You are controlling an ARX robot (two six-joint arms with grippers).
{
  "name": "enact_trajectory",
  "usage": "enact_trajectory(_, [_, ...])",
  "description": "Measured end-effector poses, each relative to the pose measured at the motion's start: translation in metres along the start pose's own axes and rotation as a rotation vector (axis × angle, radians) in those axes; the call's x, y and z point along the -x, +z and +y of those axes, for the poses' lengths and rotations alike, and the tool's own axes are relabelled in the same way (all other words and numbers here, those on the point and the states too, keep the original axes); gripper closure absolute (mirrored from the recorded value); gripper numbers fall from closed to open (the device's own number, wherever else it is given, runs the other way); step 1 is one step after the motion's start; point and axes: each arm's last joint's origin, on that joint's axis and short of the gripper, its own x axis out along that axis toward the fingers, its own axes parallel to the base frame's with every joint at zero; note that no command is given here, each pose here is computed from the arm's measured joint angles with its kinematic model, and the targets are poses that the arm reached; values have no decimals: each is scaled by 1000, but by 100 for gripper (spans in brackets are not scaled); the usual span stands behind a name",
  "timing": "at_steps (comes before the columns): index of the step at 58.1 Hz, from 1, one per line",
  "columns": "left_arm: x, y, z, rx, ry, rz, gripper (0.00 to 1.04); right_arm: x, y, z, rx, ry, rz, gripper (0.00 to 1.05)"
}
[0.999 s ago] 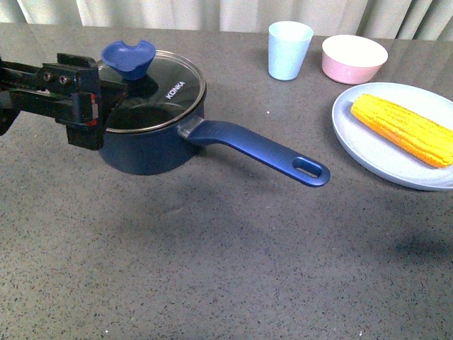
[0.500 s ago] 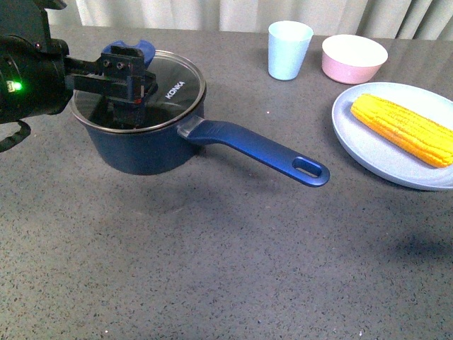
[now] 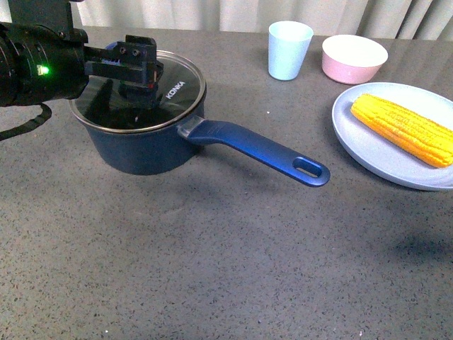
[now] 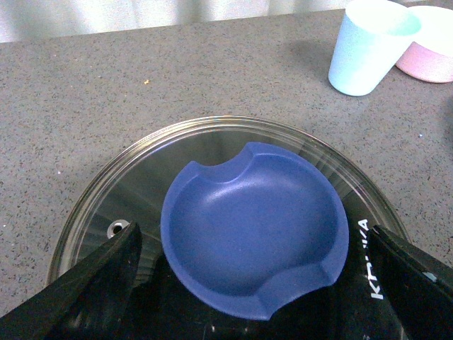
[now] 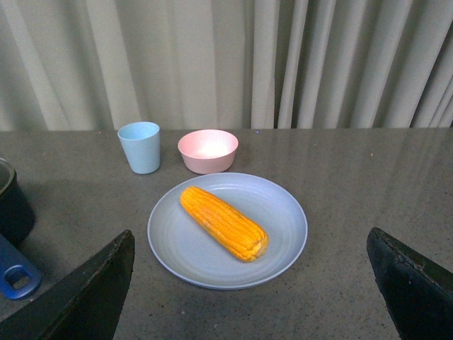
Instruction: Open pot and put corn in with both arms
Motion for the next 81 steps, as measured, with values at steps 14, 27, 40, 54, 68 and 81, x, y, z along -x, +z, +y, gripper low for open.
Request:
enact_trajectory(14, [-10,6,-6,-8,-2,-5,9,0,0,0,0,0,0,9])
enact_trajectory(27, [-20,7,-8,-11,11,6,9,0,0,0,0,0,0,9])
enact_trajectory(40, [-24,6,-7,-19,21,18,11,0,0,0,0,0,0,9])
enact_trajectory(54, [-25,6,-8,-22,41,26,45,0,0,0,0,0,0,9])
enact_trajectory(68, [-23,9,-9,-25,43,34,45,0,0,0,0,0,0,9])
enact_trajectory(81, [-14,23,-7,-26,60,10,45,0,0,0,0,0,0,9])
